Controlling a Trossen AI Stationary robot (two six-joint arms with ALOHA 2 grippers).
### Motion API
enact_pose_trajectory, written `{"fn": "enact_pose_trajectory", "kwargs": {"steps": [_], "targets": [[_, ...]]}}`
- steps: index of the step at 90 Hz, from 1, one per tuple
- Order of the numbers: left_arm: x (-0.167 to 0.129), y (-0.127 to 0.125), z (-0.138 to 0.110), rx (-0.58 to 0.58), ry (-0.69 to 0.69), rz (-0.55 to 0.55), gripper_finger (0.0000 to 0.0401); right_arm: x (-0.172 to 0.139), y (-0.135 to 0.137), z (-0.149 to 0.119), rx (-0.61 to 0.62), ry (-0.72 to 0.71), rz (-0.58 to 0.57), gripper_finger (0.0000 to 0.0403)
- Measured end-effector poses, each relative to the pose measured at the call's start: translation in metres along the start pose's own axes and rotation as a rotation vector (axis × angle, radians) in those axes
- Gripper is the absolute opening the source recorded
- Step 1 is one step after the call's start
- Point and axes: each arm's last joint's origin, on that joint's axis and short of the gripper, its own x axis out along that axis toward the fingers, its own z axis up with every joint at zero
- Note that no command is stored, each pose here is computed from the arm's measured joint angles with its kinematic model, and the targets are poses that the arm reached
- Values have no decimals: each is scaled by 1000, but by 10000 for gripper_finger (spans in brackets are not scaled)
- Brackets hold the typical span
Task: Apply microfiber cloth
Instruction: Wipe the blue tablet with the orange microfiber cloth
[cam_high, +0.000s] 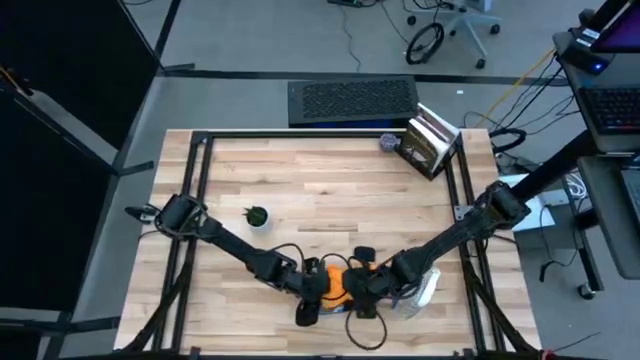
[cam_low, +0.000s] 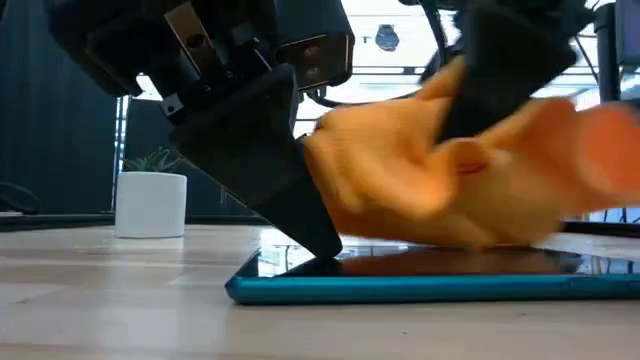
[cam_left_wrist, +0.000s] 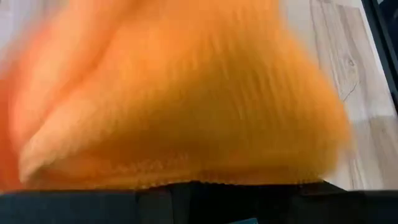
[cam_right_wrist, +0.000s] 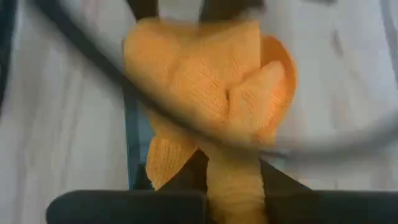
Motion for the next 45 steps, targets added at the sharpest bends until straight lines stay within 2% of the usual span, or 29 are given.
{"fn": "enact_pose_trajectory", "kwargs": {"steps": [18,31,45], "targets": [[0,0,0,1,0,0,118,39,3,-14,6,65,9,13],[0,0,0,1,1,0,118,41,11,-24,4,127,13,13],[0,0,0,1,2,-1,118,30,20,-40,-34,240,-8,13]]}}
